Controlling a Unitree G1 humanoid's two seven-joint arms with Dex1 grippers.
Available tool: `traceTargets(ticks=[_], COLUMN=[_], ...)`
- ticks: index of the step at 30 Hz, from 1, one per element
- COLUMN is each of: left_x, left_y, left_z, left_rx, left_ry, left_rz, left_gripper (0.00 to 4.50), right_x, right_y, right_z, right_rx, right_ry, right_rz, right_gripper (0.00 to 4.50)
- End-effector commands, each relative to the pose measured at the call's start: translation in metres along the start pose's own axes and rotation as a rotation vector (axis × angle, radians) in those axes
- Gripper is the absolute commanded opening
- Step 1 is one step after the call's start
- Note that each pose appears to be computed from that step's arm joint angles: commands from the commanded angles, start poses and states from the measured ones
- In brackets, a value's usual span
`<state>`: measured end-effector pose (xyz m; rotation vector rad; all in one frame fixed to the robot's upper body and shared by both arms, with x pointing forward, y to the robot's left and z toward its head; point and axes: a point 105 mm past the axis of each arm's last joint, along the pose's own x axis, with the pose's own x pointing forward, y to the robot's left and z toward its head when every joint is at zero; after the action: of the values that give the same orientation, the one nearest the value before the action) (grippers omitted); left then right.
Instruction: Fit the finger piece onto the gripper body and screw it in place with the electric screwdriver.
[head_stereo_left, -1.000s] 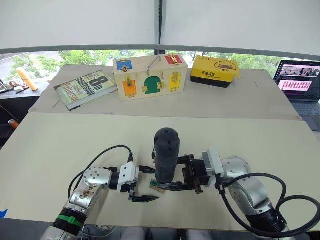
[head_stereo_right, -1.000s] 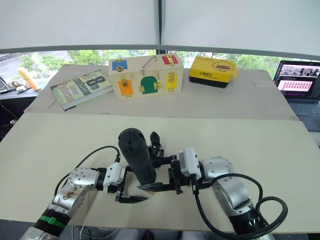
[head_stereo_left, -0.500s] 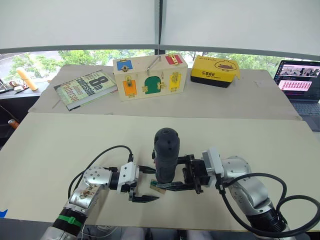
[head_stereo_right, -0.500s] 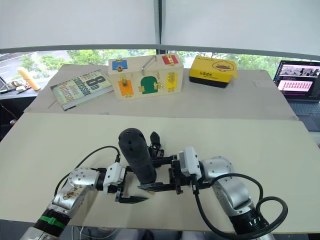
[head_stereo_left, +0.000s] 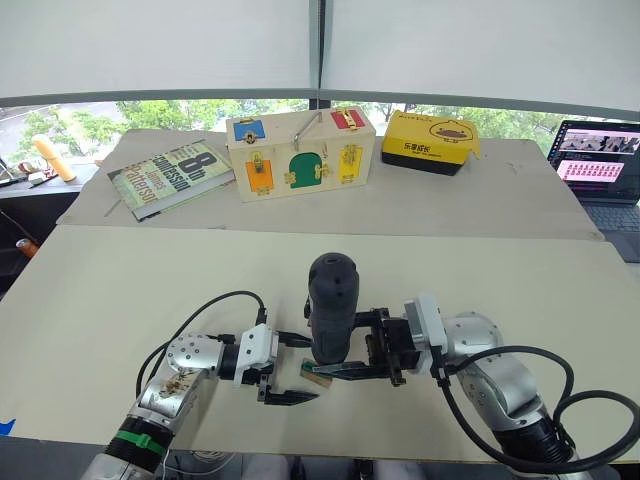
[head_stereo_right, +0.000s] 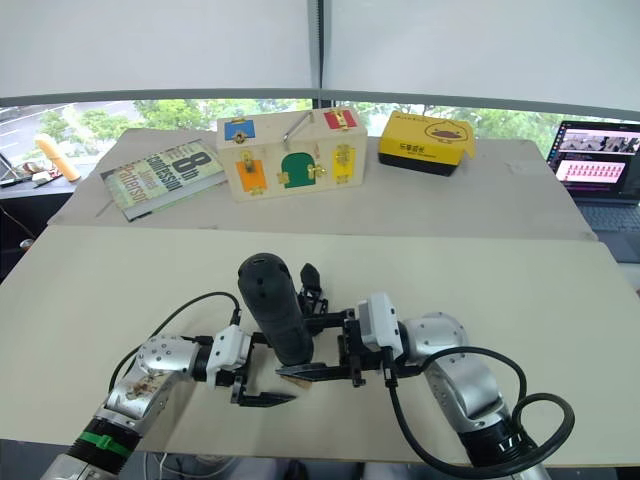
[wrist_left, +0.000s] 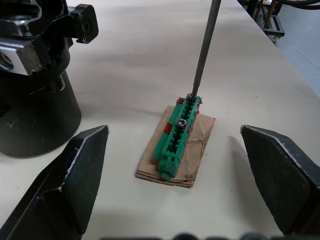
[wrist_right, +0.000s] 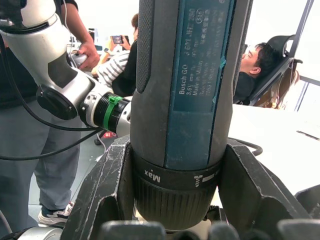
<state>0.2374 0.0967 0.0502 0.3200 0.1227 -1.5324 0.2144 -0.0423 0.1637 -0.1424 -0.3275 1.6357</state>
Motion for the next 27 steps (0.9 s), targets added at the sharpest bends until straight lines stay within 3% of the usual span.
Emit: traceTargets(ticks=[1,27], left_x=[0.0081,0.0072], left_y=[-0.0155,-0.0158], left_z=[-0.0205,-0.0209], left_rx=[-0.093,-0.097], left_ry=[0.038,0.039], left_rz=[-0.041,-0.041], left_gripper=[4.5,4.5], right_x=[0.0006,0.0024], right_y=[0.0004,0.0028], right_z=[0.0113,0.0086], right_rx=[-0.029,-0.016], right_ry=[-0.039,-0.027], right_rz=[0.007,0.014], right_gripper=[1.95,1.95])
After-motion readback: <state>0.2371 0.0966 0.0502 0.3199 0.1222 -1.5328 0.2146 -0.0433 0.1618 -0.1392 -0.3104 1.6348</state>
